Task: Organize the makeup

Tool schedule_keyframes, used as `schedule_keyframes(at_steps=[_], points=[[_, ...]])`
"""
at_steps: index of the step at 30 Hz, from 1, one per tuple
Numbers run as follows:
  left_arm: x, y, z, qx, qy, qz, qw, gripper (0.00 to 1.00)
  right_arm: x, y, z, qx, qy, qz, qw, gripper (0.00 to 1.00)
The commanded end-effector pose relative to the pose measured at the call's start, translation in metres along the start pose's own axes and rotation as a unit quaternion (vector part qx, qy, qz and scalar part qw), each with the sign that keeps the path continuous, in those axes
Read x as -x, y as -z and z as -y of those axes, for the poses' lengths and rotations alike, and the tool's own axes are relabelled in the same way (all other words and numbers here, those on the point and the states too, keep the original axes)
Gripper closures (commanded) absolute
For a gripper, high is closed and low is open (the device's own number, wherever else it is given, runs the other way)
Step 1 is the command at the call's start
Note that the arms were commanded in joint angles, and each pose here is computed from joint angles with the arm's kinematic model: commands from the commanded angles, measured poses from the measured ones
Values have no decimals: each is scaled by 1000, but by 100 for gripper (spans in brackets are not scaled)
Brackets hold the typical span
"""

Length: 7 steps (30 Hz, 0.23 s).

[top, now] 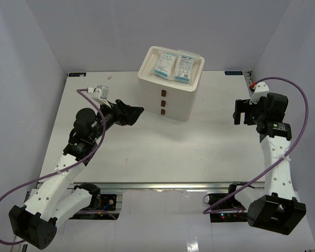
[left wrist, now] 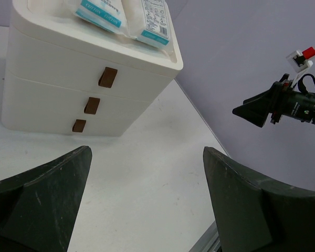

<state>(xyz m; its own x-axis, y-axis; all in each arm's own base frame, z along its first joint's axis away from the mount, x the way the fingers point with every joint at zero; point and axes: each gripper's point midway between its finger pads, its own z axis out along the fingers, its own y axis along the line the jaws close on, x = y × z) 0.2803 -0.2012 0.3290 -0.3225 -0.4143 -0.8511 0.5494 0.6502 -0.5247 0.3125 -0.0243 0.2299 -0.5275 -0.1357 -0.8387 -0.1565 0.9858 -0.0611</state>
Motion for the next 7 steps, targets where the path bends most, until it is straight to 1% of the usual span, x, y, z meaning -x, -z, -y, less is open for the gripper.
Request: schedule_keyframes(at_steps=[1, 7], points=[[0, 3, -1, 2, -8, 1, 1000, 2, 34, 8, 6, -13, 8, 52, 999, 10], [0, -2, -2, 1, -12, -5, 1000, 2, 39, 7, 4, -6, 5, 59, 998, 10]])
